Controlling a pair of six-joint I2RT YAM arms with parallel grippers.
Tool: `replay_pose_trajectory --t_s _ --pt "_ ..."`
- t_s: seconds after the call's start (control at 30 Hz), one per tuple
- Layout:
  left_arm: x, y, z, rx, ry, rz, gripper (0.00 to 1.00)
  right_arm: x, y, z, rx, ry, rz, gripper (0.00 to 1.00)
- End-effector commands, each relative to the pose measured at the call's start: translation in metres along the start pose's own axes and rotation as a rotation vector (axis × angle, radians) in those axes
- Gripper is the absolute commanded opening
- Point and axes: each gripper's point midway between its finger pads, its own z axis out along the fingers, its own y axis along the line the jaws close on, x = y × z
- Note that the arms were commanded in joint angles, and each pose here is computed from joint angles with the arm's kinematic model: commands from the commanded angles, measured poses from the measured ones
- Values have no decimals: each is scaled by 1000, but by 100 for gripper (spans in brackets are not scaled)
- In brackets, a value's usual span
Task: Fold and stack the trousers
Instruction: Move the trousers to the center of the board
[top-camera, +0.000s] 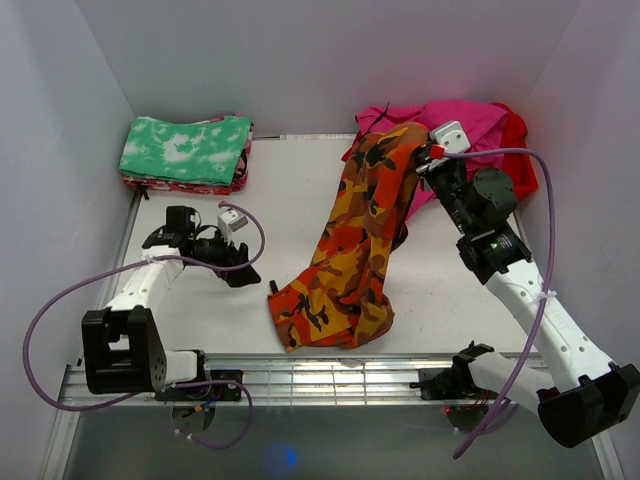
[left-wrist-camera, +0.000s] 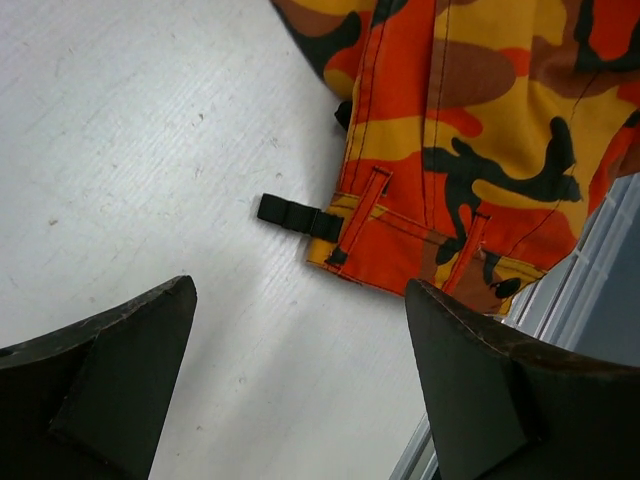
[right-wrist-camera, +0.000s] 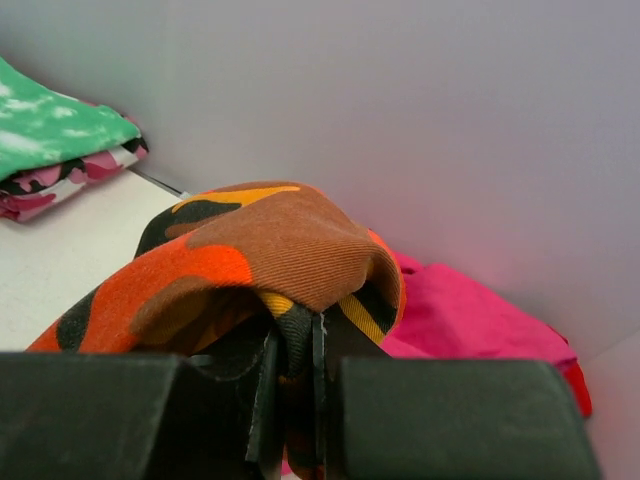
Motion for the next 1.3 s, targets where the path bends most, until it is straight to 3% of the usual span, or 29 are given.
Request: replay_pose_trajectory --t_s 0.0,0.37,0.57,0.73,0.83,0.87,1.0,1.27 --pt "23 2 10 36 60 34 96 -35 -23 -11 75 -107 32 8" --pt "55 -3 63 60 244 66 96 -28 -25 -23 70 -79 22 8" --pt "74 -14 80 108 323 39 78 -33 -29 -28 80 -83 12 8" --pt "80 -22 81 121 345 30 51 -39 -35 -30 96 -89 10 8" --pt "69 -29 74 132 321 51 23 -40 -37 -30 104 -83 0 8" --pt "65 -29 70 116 316 48 0 -40 -39 -30 109 -81 -5 8" --pt "26 -12 48 -1 227 81 0 -41 -47 -31 137 -74 -34 8" --pt "-41 102 -57 -387 52 17 0 -34 -51 -28 124 -52 -86 8"
